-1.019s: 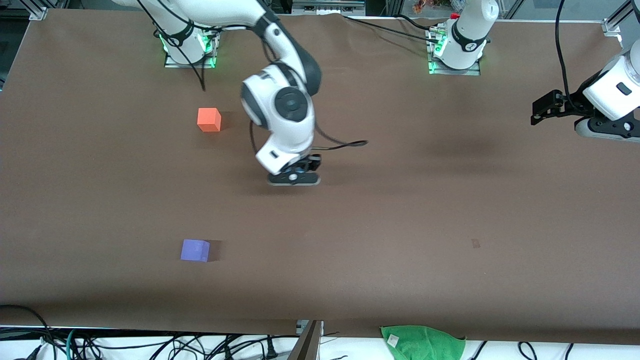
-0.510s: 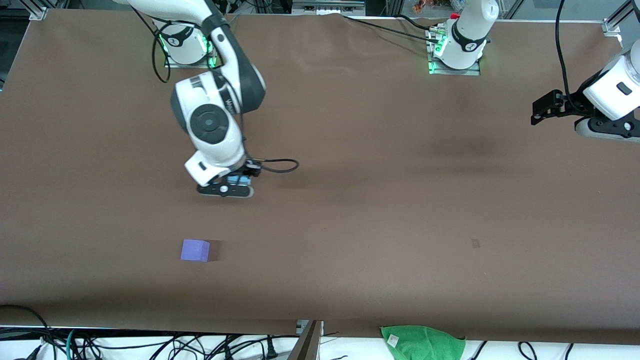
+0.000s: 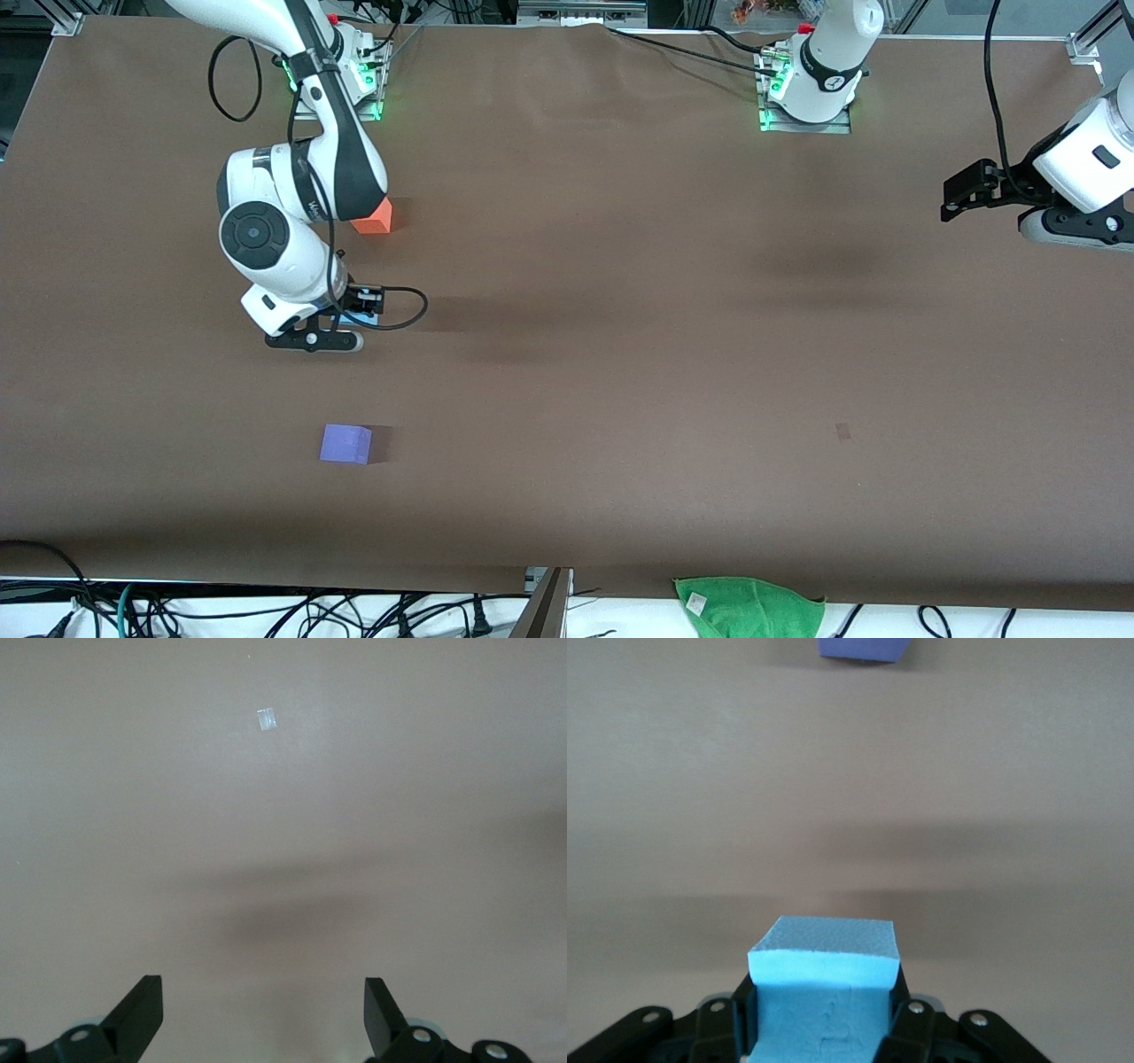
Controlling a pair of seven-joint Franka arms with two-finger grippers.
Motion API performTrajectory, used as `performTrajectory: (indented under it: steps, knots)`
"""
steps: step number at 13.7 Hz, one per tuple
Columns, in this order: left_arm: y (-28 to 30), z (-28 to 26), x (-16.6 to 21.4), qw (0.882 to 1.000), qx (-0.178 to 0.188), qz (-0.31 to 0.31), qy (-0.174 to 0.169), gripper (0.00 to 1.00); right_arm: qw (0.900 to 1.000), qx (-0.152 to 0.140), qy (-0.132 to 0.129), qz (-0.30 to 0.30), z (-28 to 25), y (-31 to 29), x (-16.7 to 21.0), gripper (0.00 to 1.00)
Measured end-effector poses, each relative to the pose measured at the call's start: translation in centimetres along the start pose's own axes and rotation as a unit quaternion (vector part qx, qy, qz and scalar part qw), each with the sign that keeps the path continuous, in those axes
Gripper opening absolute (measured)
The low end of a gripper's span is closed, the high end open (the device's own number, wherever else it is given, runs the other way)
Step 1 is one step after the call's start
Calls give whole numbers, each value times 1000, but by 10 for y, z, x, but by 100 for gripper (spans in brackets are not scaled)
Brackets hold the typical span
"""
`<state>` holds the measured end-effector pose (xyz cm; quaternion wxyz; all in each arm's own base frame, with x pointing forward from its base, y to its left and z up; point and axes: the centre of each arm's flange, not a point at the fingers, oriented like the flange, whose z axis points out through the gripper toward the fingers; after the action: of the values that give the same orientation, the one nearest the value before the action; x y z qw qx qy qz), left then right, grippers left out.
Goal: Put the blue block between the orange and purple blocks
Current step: 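Carry the blue cube between the orange and purple cubes and lower it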
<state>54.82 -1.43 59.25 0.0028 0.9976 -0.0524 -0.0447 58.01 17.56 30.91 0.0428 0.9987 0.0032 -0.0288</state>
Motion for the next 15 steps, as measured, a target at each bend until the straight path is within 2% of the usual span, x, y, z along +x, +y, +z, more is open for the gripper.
performTrajectory:
  steps: [3, 7, 13, 15]
  knots:
    - [0, 0, 0, 1000, 0, 0, 0, 100, 1000, 6, 22, -13, 35, 27, -18, 55]
    - [0, 0, 0, 1000, 0, 0, 0, 100, 999, 21, 48, -2, 53, 35, -28, 55]
    - [0, 0, 0, 1000, 0, 0, 0, 100, 997, 19, 77, -3, 73, 39, -37, 55]
    - [0, 0, 0, 1000, 0, 0, 0, 100, 997, 19, 77, 0, 81, 39, -39, 55]
